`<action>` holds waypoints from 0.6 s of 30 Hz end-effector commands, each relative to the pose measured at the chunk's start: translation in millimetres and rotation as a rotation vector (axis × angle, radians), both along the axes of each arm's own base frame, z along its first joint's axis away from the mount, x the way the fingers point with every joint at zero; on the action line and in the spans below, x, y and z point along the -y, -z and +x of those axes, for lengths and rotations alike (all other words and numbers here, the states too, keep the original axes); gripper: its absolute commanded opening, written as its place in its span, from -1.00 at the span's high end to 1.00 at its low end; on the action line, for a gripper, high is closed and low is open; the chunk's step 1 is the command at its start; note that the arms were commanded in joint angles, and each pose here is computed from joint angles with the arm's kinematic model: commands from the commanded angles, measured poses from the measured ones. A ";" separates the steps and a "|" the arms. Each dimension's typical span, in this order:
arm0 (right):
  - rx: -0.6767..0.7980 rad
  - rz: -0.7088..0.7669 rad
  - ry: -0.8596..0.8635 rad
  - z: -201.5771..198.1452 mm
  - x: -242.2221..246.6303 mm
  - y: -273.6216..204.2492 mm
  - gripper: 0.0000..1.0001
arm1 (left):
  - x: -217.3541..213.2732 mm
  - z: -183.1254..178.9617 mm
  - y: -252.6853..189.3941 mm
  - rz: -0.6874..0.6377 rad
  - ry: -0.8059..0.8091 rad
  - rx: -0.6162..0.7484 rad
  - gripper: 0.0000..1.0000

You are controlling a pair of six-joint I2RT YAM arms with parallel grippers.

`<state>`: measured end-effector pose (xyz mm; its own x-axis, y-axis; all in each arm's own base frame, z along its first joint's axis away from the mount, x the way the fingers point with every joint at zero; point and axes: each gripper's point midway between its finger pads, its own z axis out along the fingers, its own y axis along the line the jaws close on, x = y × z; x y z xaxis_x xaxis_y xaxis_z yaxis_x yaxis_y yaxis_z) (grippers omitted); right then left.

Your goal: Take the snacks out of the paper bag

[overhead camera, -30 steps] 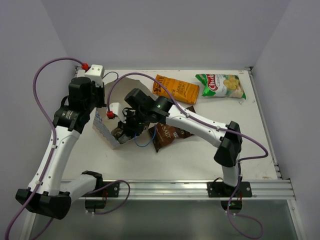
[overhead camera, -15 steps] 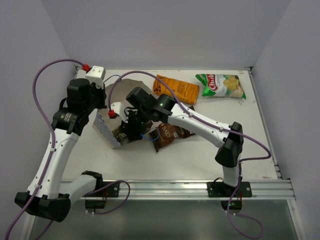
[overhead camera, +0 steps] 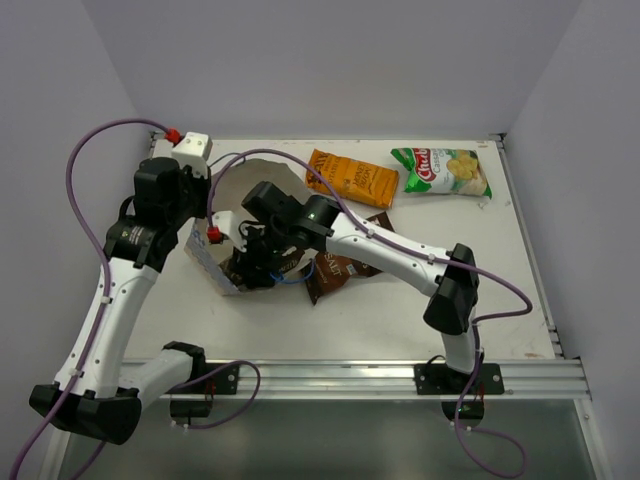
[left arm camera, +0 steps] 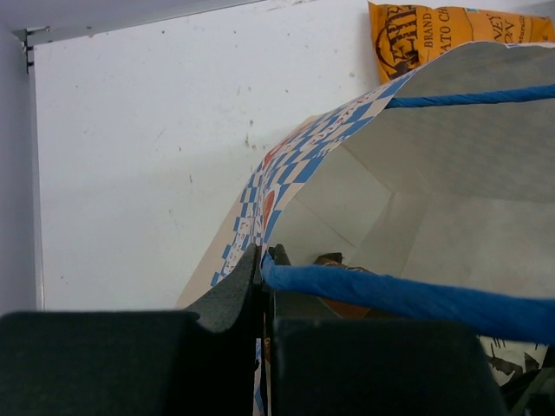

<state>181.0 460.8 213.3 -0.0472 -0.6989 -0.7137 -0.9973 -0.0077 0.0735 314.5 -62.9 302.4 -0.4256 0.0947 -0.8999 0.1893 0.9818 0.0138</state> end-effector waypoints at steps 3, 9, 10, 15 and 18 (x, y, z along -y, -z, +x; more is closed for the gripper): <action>0.017 0.030 -0.006 3.6 -13.8 5.7 -0.29 | 4.4 3.4 -13.2 -0.030 0.013 0.057 1.00; -0.003 0.037 -0.006 1.9 -17.1 13.3 -0.35 | 5.6 6.1 -10.8 -0.042 0.007 0.046 1.00; 0.001 0.040 -0.001 4.1 -18.2 13.2 -0.35 | 10.7 5.9 -10.9 -0.059 0.029 0.042 1.00; 0.033 0.039 0.030 15.4 -25.1 13.4 -0.36 | 15.3 6.0 -9.5 -0.076 0.046 0.035 1.00; 0.047 0.055 0.038 18.4 -29.0 7.5 -0.32 | 16.0 5.2 -9.8 -0.078 0.051 0.036 1.00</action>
<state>188.1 476.0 187.4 -0.0509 -0.7017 -0.7107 -0.9974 -0.0008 0.0721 315.7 -70.8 299.4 -0.4341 0.0735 -0.8979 0.2122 0.9770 -0.0226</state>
